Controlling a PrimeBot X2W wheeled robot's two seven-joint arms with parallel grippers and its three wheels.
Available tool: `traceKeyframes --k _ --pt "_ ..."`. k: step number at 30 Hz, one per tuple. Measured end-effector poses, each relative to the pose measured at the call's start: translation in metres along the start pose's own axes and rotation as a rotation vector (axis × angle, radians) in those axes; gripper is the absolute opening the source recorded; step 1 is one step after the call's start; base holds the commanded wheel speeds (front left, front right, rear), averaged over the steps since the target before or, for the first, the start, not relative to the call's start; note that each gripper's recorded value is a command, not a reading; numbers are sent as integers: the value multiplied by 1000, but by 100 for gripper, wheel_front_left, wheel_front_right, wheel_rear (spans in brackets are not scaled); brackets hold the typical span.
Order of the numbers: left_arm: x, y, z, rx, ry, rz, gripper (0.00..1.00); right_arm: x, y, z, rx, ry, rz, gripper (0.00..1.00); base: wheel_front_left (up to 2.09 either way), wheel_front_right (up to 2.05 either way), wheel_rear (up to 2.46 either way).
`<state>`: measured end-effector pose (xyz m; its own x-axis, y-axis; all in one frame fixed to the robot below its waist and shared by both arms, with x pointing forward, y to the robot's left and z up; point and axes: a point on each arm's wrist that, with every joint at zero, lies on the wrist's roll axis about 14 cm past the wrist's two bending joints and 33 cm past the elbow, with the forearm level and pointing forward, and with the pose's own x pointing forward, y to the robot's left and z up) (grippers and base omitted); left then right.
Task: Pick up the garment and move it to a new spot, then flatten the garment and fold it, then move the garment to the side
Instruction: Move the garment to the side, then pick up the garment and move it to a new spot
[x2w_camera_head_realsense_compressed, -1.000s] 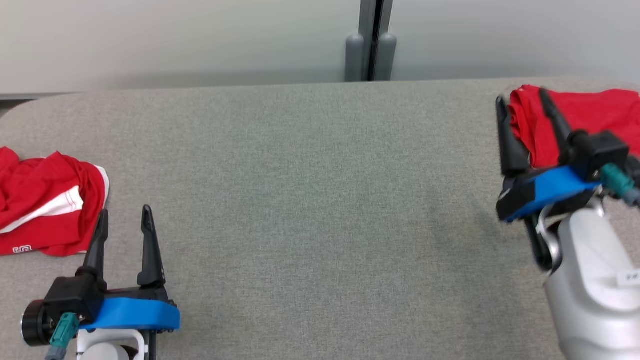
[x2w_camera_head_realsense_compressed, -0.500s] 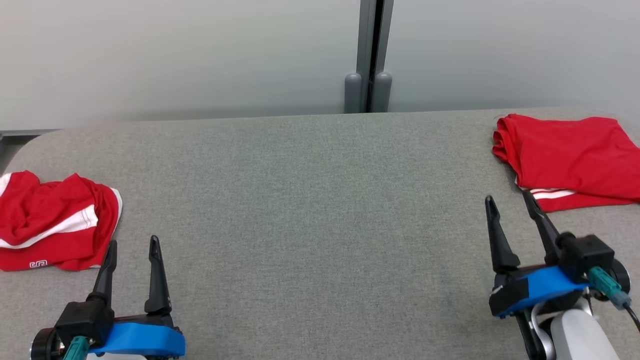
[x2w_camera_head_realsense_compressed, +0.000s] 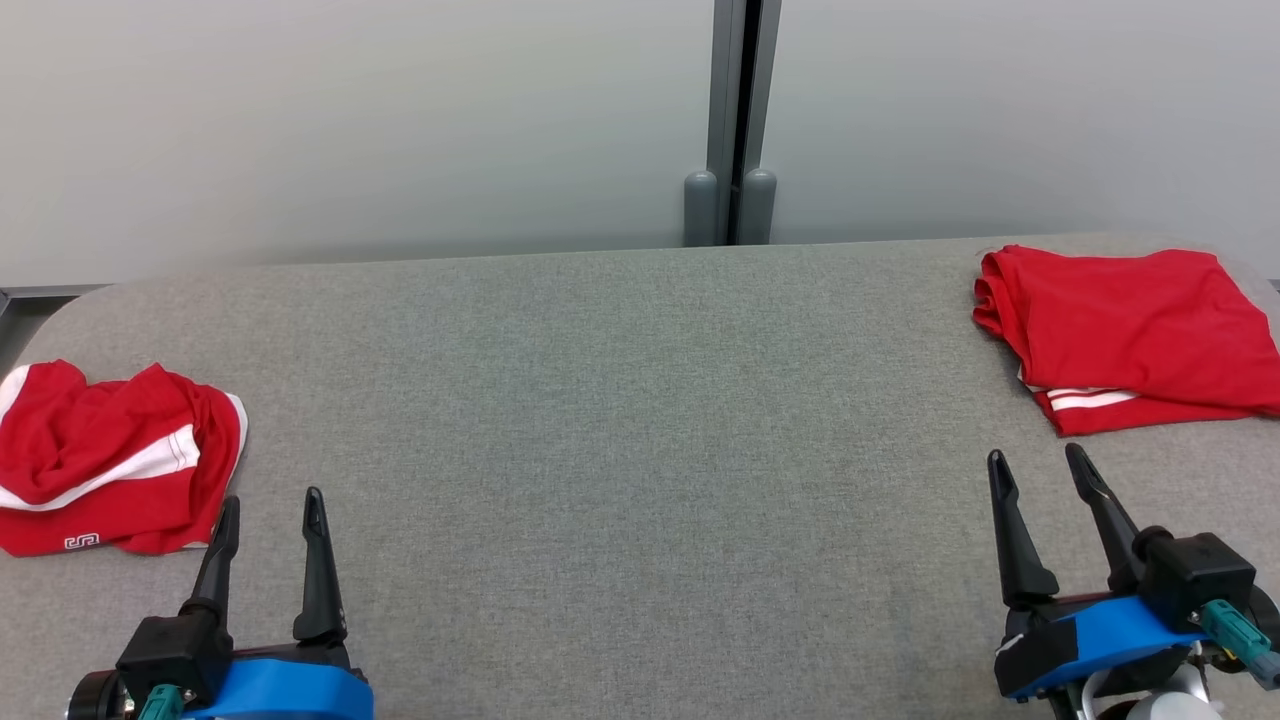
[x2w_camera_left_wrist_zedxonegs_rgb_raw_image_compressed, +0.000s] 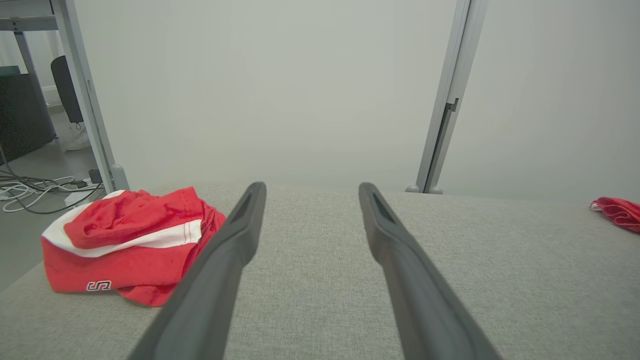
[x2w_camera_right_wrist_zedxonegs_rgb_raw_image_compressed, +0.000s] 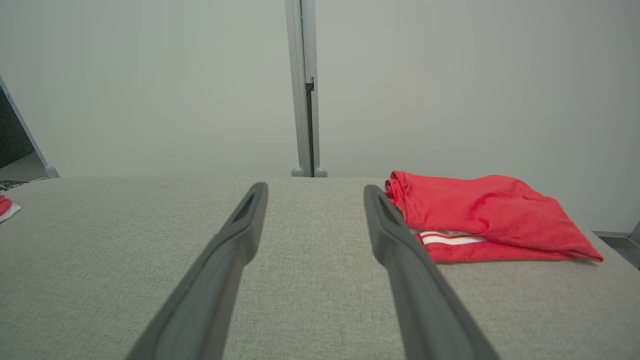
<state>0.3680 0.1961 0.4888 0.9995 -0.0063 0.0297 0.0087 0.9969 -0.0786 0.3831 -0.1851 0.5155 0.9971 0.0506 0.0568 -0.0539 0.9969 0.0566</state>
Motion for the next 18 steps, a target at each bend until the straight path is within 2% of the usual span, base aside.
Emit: traceKeyframes --k 14,18 --pt "-4 7 -1 6 5 21 100 2 7 -5 16 18 18 100 0 0 0" --pt "-14 26 3 16 -5 78 100 9 28 -9 29 31 81 100 0 0 0"
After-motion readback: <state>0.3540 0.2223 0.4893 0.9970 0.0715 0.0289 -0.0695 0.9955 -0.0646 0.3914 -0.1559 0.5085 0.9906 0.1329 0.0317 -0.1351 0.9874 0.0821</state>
